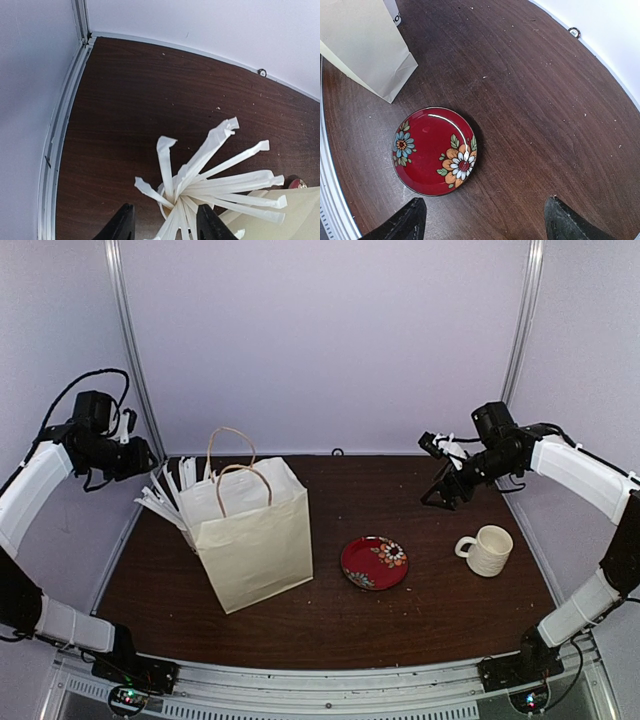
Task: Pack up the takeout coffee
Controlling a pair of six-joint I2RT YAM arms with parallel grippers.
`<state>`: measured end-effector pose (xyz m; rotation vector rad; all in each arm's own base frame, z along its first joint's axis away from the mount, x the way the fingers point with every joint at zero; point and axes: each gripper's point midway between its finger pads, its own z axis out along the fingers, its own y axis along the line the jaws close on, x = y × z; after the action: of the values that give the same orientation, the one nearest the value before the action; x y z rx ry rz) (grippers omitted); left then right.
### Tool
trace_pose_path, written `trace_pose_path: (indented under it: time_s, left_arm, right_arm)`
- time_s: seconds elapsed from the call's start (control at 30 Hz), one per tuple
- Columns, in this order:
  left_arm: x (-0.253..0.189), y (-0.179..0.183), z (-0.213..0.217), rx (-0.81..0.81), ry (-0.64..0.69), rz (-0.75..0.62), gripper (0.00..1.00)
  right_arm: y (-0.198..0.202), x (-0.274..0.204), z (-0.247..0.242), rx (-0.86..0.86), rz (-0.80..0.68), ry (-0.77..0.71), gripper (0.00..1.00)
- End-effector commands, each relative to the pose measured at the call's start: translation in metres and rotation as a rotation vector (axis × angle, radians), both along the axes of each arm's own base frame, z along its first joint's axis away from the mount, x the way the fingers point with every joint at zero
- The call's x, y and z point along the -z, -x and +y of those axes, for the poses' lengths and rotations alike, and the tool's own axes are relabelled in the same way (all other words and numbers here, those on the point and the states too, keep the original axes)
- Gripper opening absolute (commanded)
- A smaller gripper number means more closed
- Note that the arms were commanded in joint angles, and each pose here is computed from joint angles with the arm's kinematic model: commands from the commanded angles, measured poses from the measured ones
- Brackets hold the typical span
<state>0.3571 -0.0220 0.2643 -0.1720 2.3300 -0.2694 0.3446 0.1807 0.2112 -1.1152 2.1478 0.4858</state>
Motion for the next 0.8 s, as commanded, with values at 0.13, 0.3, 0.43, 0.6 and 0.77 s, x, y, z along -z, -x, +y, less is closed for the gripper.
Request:
trace_pose_path:
  time_s: [0.13, 0.3, 0.43, 0.6, 0.77]
  left_arm:
    - [-0.009, -0.023, 0.009, -0.005, -0.054, -0.013, 0.39]
    - [0.005, -0.022, 0.016, -0.028, -0.085, 0.021, 0.24]
    - [0.018, -0.024, 0.016, -0.026, -0.085, 0.058, 0.32]
    - [0.027, -0.028, 0.016, -0.027, -0.085, 0.076, 0.3]
    - [0.028, -0.029, 0.015, -0.026, -0.078, 0.072, 0.27]
  right_arm:
    - [0.001, 0.0, 0.002, -0.014, -0.007, -0.012, 0.85]
    - [0.001, 0.001, 0.002, -0.02, -0.008, -0.007, 0.85]
    - [0.001, 0.003, 0.002, -0.021, -0.006, -0.005, 0.85]
    - [0.001, 0.003, 0.001, -0.021, -0.007, -0.003, 0.85]
    - [0.001, 0.004, 0.0, -0.02, -0.013, 0.008, 0.85]
